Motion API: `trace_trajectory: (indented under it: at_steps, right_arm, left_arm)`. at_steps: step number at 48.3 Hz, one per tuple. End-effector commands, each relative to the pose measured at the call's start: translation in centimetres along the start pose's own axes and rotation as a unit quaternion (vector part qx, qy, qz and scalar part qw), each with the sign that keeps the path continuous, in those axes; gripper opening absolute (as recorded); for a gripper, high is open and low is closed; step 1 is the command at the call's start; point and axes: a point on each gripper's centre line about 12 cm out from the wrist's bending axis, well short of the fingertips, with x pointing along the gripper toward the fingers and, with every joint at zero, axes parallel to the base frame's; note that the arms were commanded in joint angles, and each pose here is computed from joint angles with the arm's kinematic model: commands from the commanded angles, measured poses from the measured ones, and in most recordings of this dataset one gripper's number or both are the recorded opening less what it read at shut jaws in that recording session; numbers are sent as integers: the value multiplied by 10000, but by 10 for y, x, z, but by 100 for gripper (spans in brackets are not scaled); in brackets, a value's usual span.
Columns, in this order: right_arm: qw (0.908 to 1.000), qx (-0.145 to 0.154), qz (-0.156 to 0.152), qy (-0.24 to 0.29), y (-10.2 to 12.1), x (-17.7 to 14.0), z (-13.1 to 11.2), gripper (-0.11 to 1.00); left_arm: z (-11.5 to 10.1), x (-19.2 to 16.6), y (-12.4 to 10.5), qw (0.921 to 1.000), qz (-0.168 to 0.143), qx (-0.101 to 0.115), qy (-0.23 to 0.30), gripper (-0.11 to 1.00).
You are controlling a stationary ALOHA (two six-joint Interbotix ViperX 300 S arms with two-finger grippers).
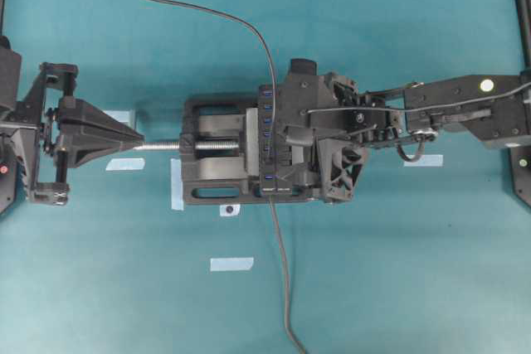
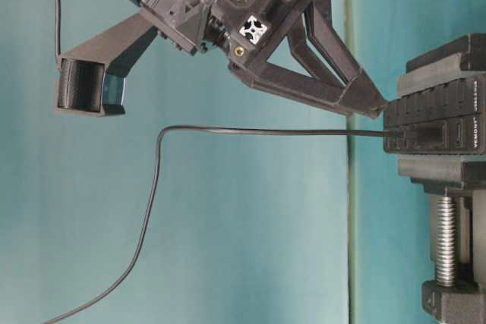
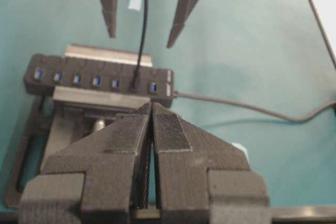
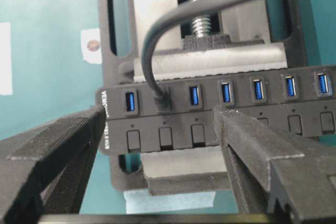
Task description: Insert the USB into the second port from the front of the fixed hub.
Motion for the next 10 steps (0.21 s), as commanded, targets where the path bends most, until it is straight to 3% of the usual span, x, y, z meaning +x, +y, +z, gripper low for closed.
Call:
trace_trajectory:
  at_steps: [1, 10]
  right_arm:
    - [9999, 17, 21, -121, 1, -5, 6, 86]
    - [9999, 17, 22, -129, 1, -5, 6, 86]
  left_arm:
    - [12, 0, -2, 9999, -34, 10, -165, 1]
    - [11, 1, -2, 9999, -32, 10, -150, 1]
